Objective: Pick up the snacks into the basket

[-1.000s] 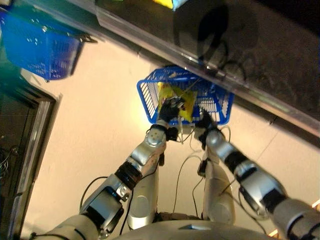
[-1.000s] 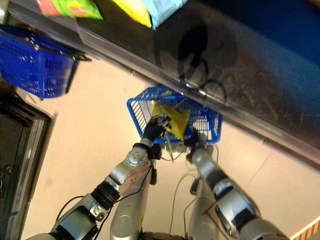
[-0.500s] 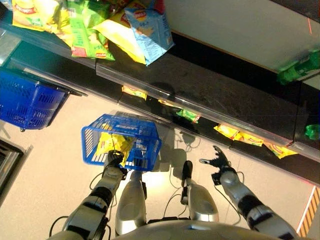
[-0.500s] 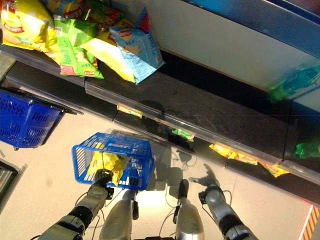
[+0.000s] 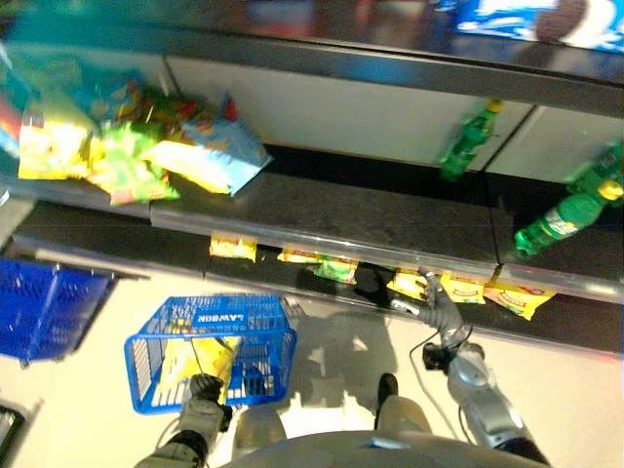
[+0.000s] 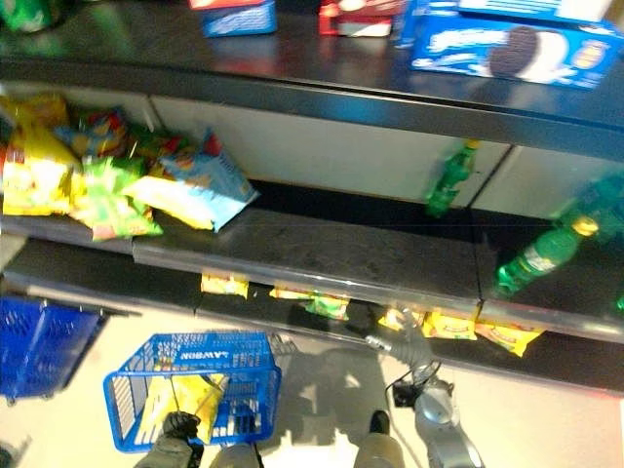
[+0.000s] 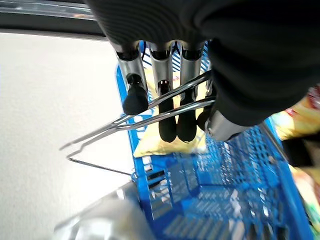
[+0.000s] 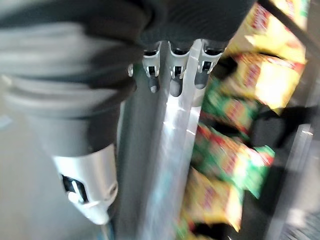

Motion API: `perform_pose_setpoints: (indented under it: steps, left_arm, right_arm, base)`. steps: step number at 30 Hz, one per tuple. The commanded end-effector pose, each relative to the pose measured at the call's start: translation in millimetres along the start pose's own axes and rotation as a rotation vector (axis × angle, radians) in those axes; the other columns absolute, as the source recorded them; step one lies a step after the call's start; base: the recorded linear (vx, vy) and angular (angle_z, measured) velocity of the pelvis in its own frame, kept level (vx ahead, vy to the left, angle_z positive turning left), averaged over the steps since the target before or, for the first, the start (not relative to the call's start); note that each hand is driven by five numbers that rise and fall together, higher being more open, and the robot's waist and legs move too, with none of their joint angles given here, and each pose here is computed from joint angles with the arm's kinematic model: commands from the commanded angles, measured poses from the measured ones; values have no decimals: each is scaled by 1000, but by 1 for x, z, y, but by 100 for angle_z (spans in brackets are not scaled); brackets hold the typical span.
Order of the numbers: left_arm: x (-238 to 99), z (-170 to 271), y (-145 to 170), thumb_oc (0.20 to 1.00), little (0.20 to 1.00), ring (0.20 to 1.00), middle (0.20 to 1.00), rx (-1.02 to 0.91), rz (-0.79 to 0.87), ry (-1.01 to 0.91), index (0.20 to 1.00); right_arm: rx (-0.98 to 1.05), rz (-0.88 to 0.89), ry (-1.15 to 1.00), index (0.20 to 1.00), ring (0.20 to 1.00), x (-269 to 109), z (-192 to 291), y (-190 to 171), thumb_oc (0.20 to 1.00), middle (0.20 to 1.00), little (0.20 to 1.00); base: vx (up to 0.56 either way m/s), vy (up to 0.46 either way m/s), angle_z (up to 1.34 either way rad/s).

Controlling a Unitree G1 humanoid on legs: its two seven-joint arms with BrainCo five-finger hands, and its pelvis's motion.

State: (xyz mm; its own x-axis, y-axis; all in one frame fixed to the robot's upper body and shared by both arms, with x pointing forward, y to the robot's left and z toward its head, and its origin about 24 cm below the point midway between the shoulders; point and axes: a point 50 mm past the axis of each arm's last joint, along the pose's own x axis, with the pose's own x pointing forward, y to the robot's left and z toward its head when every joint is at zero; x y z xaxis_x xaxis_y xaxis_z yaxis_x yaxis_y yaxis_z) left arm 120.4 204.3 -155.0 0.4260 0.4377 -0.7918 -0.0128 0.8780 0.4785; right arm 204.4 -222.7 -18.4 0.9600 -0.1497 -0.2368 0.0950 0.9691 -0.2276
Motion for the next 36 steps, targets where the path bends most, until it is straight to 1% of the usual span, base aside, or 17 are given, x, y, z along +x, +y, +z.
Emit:
perform_pose_setpoints:
  steps: [1,2,4,7,8,12,13,14,15,16,18,20,21,26,30,32,36]
  left_arm:
    - [8,46,20,200,200,200,200,-13,90,-155,200]
    - [5,55,12,200,200,200,200,-14,71,-182,200]
    - [0,69,1,200,200,200,200,45,46,-250,200]
    - [-2,64,0,200,200,200,200,31,57,-256,200]
    - [-2,52,0,200,200,200,200,3,54,-210,200]
    - [-1,36,-1,200,200,200,200,8,45,-147,200]
    - [0,19,-3,200,200,200,200,13,36,-72,200]
    - [0,16,-2,200,200,200,200,12,35,-54,200]
    - [0,16,-2,200,200,200,200,12,35,-54,200]
    - [0,8,-2,200,200,200,200,9,31,-11,200]
    - [1,6,0,200,200,200,200,22,31,3,200]
    - [1,6,1,200,200,200,200,22,33,2,200]
    - [5,8,10,200,200,200,200,35,49,1,200]
    - [6,18,11,200,200,200,200,30,61,-30,200]
    - [6,21,11,200,200,200,200,44,58,-48,200]
    - [7,16,14,200,200,200,200,50,63,-33,200]
    - [6,8,12,200,200,200,200,77,49,-23,200]
  right_arm:
    - [86,-128,-262,1000,1000,5,54,-16,1000,1000,1000]
    - [78,-162,-263,1000,1000,4,54,-24,1000,1000,1000]
    - [26,-248,-252,1000,1000,5,51,-38,1000,1000,1000]
    - [1,-296,-254,1000,1000,9,52,-42,1000,1000,1000]
    - [-10,-317,-245,1000,1000,8,50,-46,1000,1000,1000]
    - [-2,-378,-208,1000,1000,8,43,-54,1000,1000,1000]
    - [23,-424,-167,1000,1000,6,34,-59,1000,1000,1000]
    - [34,-461,-154,1000,1000,3,30,-64,1000,1000,1000]
    - [34,-461,-154,1000,1000,3,30,-64,1000,1000,1000]
    - [78,-507,-130,1000,1000,0,25,-65,1000,1000,1000]
    - [134,-518,-93,1000,1000,-1,17,-62,1000,1000,1000]
    - [135,-518,-93,1000,1000,-1,17,-62,1000,1000,1000]
    - [190,-507,-83,1000,1000,0,13,-55,1000,1000,1000]
    - [246,-515,-92,1000,1000,3,14,-50,1000,1000,1000]
    - [190,-541,-114,1000,1000,9,24,-53,1000,1000,1000]
    - [173,-542,-114,1000,1000,11,26,-53,1000,1000,1000]
    - [129,-575,-129,1000,1000,14,31,-66,1000,1000,1000]
  base:
    - [-151,-358,4]
    - [-156,-376,9]
    - [-149,-306,31]
    - [-46,-278,-26]
    - [102,-220,-75]
    - [140,-141,-77]
    - [122,-75,12]
    - [122,-75,25]
    - [84,-24,40]
    - [99,-8,31]
    - [74,-28,32]
    - [-7,-41,31]
    - [-19,-56,10]
    - [58,-122,14]
    - [117,-213,0]
    - [122,-191,37]
    - [100,-158,14]
